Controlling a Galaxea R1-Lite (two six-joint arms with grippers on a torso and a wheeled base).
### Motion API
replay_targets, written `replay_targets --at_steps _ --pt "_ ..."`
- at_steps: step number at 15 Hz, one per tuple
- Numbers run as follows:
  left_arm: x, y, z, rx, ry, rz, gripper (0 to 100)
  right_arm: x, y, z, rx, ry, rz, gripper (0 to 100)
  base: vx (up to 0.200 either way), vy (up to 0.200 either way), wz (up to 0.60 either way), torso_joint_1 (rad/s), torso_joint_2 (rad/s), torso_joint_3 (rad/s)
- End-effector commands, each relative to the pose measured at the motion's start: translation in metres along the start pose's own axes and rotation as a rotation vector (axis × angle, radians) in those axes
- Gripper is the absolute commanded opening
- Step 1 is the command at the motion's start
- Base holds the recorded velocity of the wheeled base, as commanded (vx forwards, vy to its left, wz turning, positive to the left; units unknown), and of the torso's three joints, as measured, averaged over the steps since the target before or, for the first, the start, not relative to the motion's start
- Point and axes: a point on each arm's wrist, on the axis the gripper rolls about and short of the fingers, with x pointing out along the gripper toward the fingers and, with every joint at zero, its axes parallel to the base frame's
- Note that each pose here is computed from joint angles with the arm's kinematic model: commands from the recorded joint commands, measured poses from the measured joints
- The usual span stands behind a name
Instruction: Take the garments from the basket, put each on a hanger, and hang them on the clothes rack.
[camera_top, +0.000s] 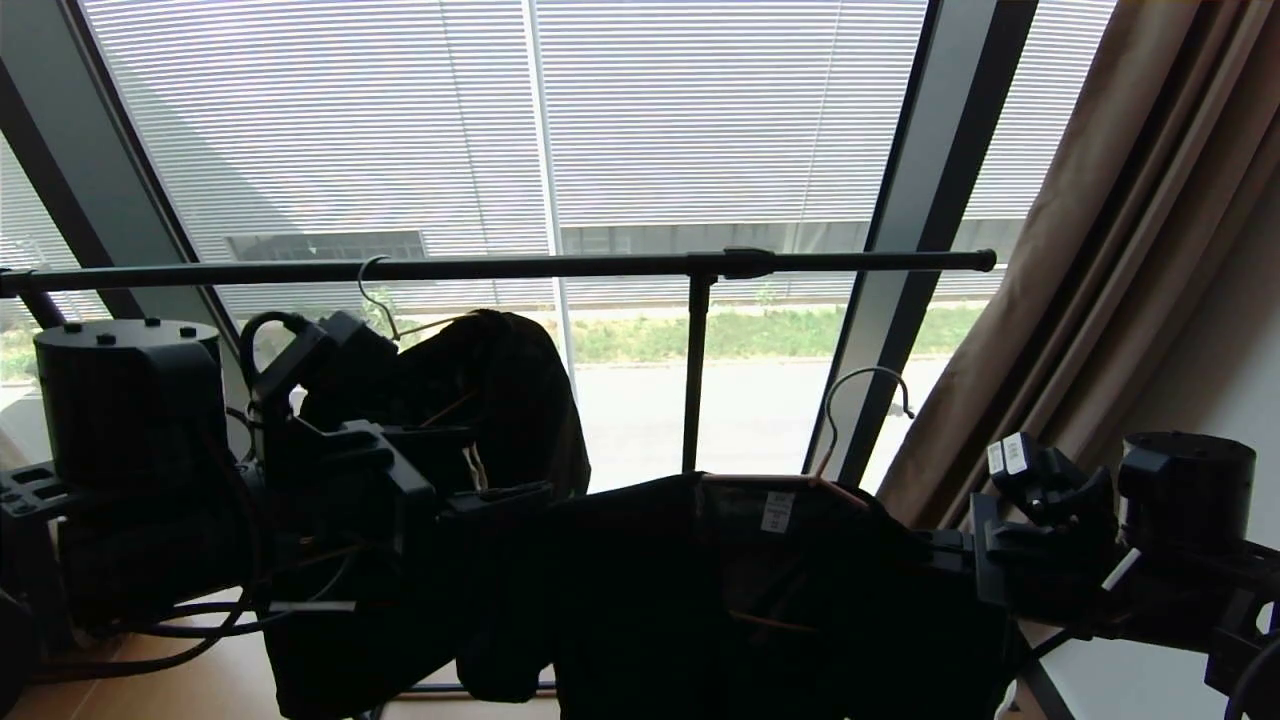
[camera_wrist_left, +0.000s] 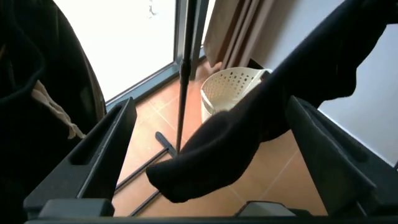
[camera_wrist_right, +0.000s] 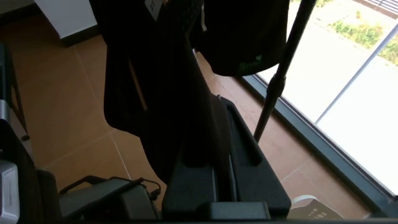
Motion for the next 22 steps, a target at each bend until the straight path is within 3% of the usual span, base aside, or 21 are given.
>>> replay_targets --at_steps 1,3,7,12,18,19,22 --pt "0.007 -0.027 0.031 0.048 -0.041 -0.112 100 0.004 0.002 -0.005 -0.009 0.017 0.017 0 0.000 0.000 0.00 0.000 0.00 0.000" --pt "0.014 -0.037 0.026 0.052 0.006 -0.182 100 0.004 0.003 -0.007 -0.021 0.023 0.020 0 0.000 0.000 0.00 0.000 0.00 0.000" --pt "0.027 -0.054 0.012 0.148 0.101 -0.266 100 0.005 0.007 -0.005 -0.036 0.020 0.037 0 0.000 0.000 0.00 0.000 0.00 0.000" --pt "0.039 -0.054 -0.007 0.216 0.168 -0.288 100 0.002 0.015 -0.001 -0.055 0.008 0.049 0 0.000 0.000 0.00 0.000 0.00 0.000" --pt "0.045 -0.054 -0.014 0.216 0.197 -0.291 100 -0.003 0.027 0.005 -0.087 -0.015 0.068 0 0.000 0.000 0.00 0.000 0.00 0.000" --pt "0.045 -0.054 -0.016 0.216 0.204 -0.292 0 -0.003 0.027 0.005 -0.088 -0.016 0.068 0 0.000 0.000 0.00 0.000 0.00 0.000" --pt "0.045 -0.054 -0.016 0.215 0.202 -0.288 0 -0.003 0.027 0.005 -0.088 -0.016 0.068 0 0.000 0.000 0.00 0.000 0.00 0.000"
